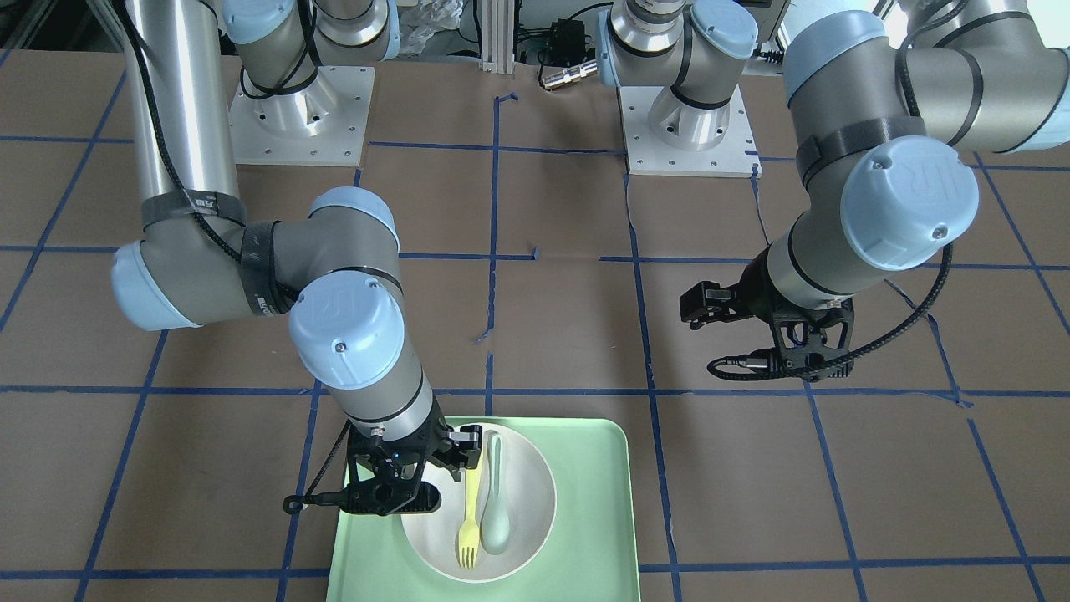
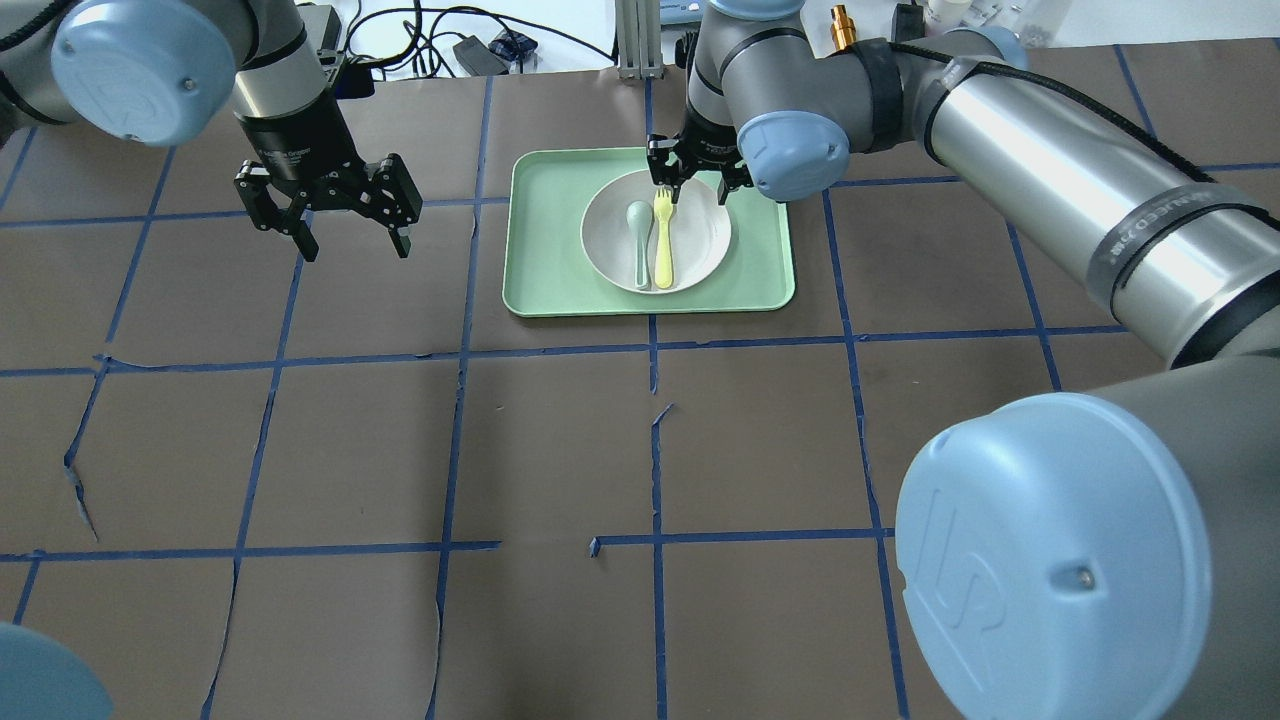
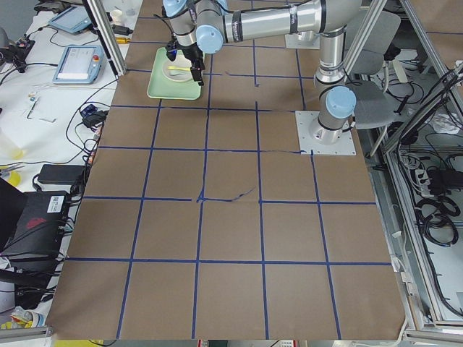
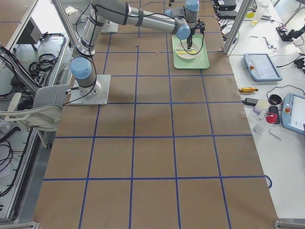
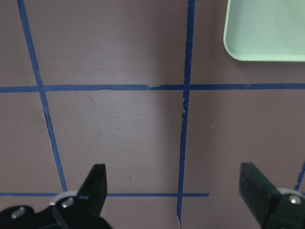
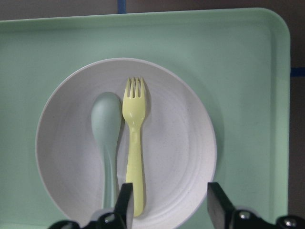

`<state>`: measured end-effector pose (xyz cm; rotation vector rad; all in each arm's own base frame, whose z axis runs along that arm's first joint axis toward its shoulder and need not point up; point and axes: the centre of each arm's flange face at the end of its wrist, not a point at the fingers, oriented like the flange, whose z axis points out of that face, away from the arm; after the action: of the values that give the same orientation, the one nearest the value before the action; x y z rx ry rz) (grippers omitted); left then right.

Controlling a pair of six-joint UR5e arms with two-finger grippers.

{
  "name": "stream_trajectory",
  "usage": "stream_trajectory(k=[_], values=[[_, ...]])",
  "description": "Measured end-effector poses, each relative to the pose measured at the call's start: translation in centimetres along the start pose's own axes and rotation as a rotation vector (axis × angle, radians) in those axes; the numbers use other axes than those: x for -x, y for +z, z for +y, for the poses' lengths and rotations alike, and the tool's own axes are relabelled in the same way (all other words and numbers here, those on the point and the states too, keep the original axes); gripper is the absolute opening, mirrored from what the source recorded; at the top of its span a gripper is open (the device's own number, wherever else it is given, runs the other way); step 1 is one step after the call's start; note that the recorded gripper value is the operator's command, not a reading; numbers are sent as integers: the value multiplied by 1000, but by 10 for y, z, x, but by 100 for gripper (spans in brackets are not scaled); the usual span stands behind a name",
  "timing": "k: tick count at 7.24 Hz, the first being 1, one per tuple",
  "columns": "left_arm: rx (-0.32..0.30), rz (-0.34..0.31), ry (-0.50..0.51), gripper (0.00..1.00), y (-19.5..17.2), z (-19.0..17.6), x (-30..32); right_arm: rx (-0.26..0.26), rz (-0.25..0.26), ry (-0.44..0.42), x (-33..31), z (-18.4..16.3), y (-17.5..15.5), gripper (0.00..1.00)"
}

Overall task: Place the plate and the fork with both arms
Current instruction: 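Lower the right gripper and grasp the yellow fork on the plate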

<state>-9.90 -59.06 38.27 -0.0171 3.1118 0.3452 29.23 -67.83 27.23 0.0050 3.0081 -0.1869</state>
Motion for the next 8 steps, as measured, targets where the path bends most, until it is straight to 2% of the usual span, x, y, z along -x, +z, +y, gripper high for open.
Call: stream_trajectory(k=[4,8], values=[[21,0,4,100,11,5,-4,33,-8,-16,9,0,62,59],[37,1,2,100,20,9,-6,64,-1,-19,15,6,83,56]])
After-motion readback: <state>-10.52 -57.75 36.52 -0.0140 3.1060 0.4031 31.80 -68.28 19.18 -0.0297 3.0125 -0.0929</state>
